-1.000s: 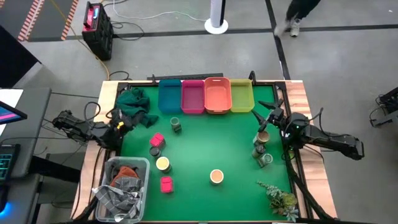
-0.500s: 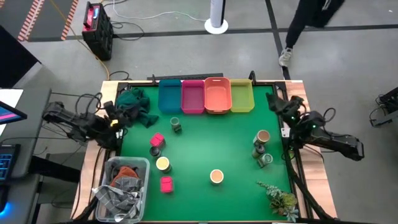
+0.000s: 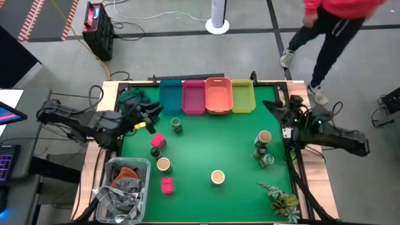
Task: Sort spices by type
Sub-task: Put the top green spice bottle into the blue bin
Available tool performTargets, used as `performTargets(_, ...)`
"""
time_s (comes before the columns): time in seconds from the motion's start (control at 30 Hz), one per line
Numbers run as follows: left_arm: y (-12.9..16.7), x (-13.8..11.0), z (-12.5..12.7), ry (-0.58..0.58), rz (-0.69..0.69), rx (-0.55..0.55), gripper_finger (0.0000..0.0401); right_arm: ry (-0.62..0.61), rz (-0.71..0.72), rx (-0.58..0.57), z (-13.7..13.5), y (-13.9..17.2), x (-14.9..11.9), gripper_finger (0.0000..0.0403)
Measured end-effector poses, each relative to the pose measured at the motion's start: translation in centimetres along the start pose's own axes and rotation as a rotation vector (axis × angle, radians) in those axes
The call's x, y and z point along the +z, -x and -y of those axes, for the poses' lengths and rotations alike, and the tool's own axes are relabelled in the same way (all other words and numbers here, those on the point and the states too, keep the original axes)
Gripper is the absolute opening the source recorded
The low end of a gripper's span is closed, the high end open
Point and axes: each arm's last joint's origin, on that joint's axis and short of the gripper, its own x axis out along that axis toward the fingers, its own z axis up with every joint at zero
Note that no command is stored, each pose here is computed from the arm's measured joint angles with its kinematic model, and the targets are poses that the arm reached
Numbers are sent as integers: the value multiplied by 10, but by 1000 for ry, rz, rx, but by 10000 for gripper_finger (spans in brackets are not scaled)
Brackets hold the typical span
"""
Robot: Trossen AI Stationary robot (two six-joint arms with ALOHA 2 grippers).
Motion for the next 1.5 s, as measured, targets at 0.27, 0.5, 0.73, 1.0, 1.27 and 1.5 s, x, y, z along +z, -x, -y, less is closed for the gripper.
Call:
performTargets(0.27, -37, -6, -5, -57, -295, 22, 142, 195, -429, -286, -18, -36, 9, 291)
performTargets(0.5, -74, -22, -9, -151, -438, 10, 143, 270, -670, -374, -30, -71, 3, 291)
performTargets(0.73, -119, -42, -19, -206, -656, -8, 161, 330, -866, -398, -43, -95, -10, 291)
performTargets(1.0, -160, -56, -26, -370, -889, 137, 201, 368, -1002, -393, -50, -106, -32, 291)
performTargets(1.27, -187, -79, -40, -413, -1176, 156, 282, 380, -1031, -394, -53, -110, -46, 291)
performTargets(1.5, -191, -98, -48, -465, -1296, 191, 306, 359, -1000, -385, -56, -111, -46, 291)
